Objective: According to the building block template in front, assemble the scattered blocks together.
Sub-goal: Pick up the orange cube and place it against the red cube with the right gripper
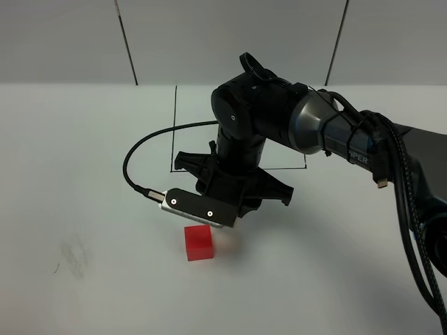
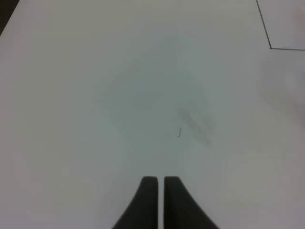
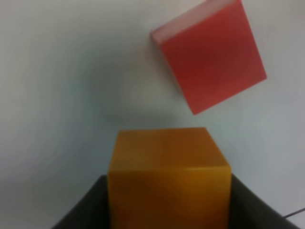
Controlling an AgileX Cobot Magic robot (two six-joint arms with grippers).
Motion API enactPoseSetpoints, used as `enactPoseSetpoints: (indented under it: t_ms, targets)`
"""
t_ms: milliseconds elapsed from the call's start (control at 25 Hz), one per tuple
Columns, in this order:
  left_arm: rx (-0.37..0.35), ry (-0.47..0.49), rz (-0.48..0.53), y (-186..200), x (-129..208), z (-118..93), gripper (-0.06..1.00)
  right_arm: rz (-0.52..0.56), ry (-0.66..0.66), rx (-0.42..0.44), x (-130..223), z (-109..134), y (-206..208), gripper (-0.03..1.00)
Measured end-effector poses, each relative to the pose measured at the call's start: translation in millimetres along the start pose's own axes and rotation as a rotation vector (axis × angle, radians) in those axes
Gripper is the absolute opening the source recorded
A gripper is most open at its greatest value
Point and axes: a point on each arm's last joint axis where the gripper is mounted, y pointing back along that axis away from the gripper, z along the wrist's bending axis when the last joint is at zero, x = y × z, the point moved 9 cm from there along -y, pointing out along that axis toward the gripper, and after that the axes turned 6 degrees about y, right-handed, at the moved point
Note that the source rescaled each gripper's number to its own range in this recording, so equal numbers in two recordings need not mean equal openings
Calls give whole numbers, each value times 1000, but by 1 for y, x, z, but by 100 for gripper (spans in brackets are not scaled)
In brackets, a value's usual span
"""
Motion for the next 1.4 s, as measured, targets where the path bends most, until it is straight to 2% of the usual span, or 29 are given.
enactPoseSetpoints:
  t_ms: [360,680,880,1040,1400]
  targets:
    - [0,0,0,0,0,0,0,7,2,5,1,-2,2,58]
    - [0,0,0,0,0,0,0,101,24,76,24,-26,41,58]
    - [0,0,0,0,0,0,0,128,43,124,24,-43,56,58]
    - [0,0,0,0,0,0,0,120,61,119,18,-51,46,58]
    - [0,0,0,0,0,0,0,85,69,70,14,-51,11,58]
